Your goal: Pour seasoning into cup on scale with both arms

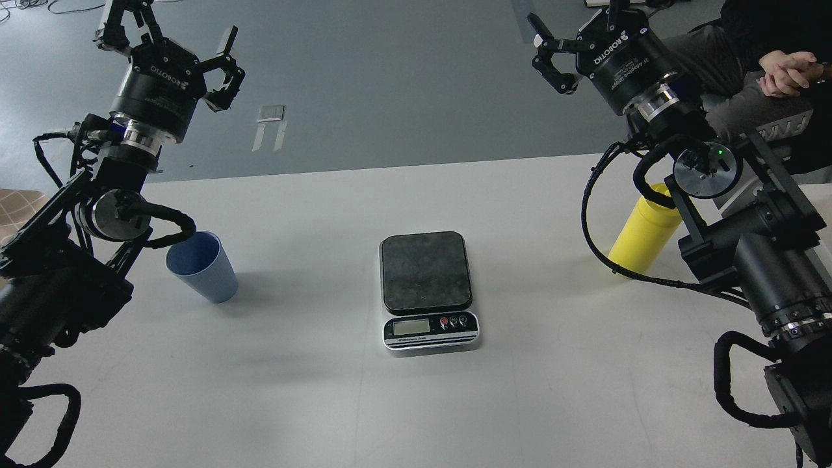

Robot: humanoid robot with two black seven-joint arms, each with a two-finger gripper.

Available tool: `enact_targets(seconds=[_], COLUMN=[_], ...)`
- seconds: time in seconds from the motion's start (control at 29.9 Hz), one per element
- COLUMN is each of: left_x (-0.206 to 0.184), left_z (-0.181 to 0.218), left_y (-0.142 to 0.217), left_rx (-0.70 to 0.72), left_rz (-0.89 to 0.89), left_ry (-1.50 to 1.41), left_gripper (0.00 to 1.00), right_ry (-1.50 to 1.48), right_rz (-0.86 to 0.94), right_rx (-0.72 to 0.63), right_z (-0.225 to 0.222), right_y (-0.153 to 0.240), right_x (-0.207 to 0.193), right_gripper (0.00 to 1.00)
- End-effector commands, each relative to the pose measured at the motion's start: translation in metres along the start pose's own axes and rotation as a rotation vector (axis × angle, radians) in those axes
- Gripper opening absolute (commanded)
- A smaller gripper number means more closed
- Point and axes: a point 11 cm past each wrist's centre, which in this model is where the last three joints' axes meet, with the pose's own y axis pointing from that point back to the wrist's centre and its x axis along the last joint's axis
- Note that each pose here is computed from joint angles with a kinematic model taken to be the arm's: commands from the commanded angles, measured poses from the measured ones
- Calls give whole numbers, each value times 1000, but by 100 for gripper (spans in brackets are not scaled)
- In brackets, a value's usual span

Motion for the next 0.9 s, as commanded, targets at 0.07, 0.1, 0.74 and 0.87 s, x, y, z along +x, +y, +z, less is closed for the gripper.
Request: enact_targets(seconds=[0.07, 0.1, 0.74, 0.87], left_x=[0, 0, -2, -3], left_z=[0, 0, 6, 5], left_y=[0, 0, -3, -4], left_rx=[0, 0, -13, -12], left_rz=[0, 0, -6, -10], left_ry=[-2, -2, -3, -2], left_gripper=[98, 98, 98, 98], right_ry=[-1, 0, -2, -2], right_rz=[-3, -4, -6, -6], right_rx=[2, 2, 2, 2], right_z=[0, 0, 0, 0], right_y=[0, 0, 0, 0], right_x=[-1, -1, -2, -2], right_gripper=[100, 100, 100, 100])
